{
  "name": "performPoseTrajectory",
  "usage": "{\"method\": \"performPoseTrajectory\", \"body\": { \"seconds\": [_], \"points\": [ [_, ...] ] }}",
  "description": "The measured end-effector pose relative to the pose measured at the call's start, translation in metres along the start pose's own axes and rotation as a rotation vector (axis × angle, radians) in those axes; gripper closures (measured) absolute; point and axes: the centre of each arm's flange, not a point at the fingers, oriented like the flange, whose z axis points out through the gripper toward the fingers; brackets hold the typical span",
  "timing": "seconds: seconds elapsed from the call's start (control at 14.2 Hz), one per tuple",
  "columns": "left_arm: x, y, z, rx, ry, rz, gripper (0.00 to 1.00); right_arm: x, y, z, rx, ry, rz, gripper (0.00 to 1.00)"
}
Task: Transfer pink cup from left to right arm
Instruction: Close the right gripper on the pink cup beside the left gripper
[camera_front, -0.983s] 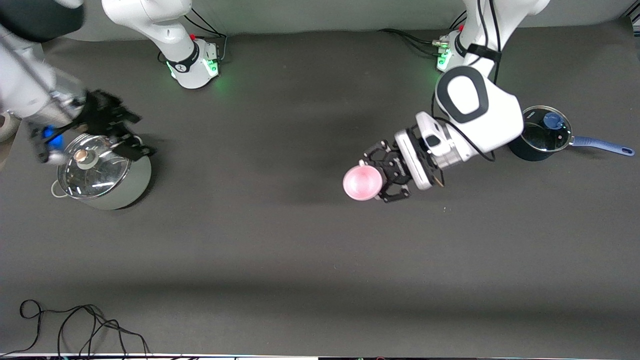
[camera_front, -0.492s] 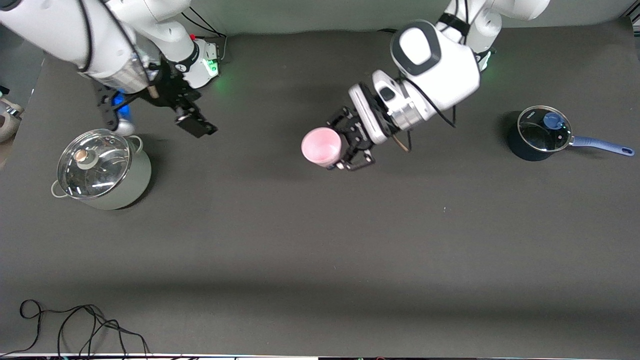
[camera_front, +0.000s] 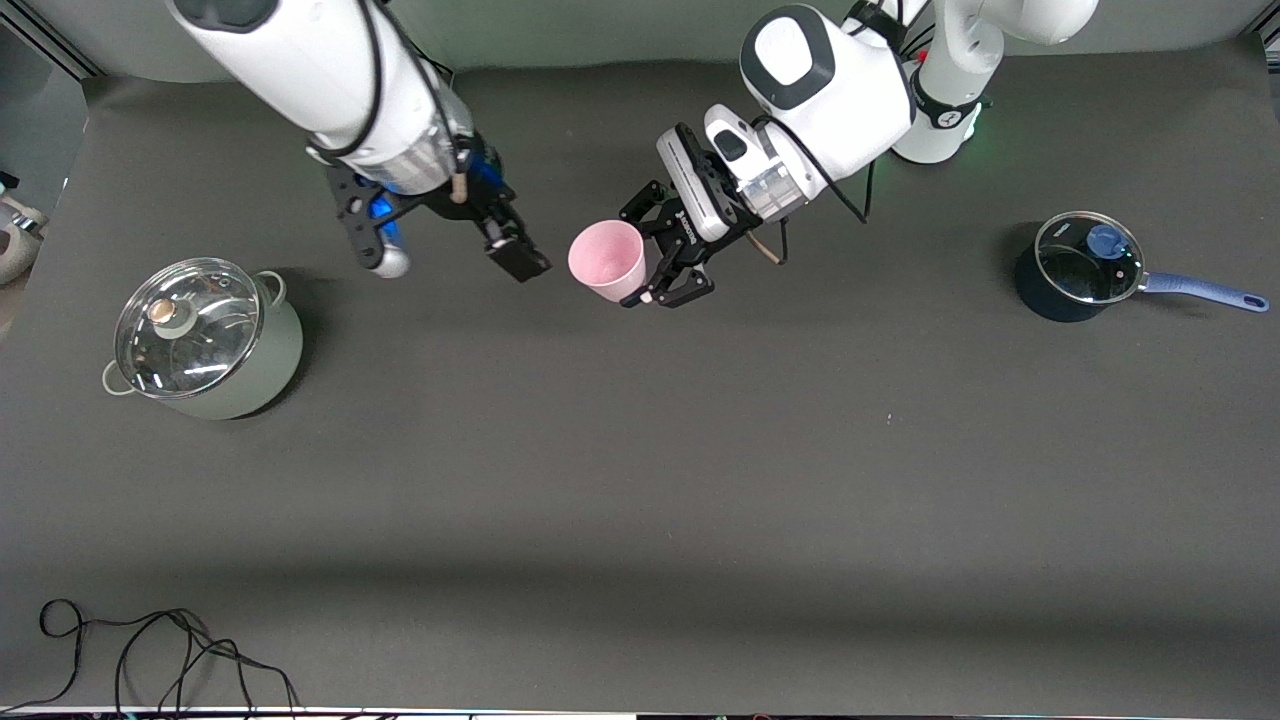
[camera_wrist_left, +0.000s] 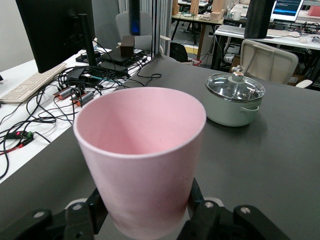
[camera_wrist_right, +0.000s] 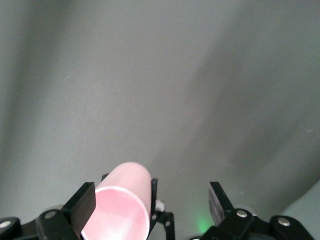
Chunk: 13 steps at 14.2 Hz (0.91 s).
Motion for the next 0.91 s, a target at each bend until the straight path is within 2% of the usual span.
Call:
{"method": "performPoseTrajectory", "body": {
  "seconds": [0.21,0.49,0.77,0.91],
  "points": [
    [-0.001,-0.002,-0.001,0.003,0.0,-0.004,0.35,-0.022,0.003,0.002,0.003,-0.004,-0.036,0.0],
    [-0.001,-0.003,-0.001,0.005,0.001,-0.007,0.35,-0.055,0.008,0.02,-0.024,-0.003,-0.083,0.0],
    [-0.001,-0.003,-0.001,0.005,0.001,-0.01,0.35,-0.058,-0.002,0.048,-0.058,-0.007,-0.082,0.0],
    [-0.001,-0.004,-0.002,0.006,0.001,-0.011,0.35,-0.056,-0.007,0.059,-0.072,-0.005,-0.078,0.04]
  ]
}}
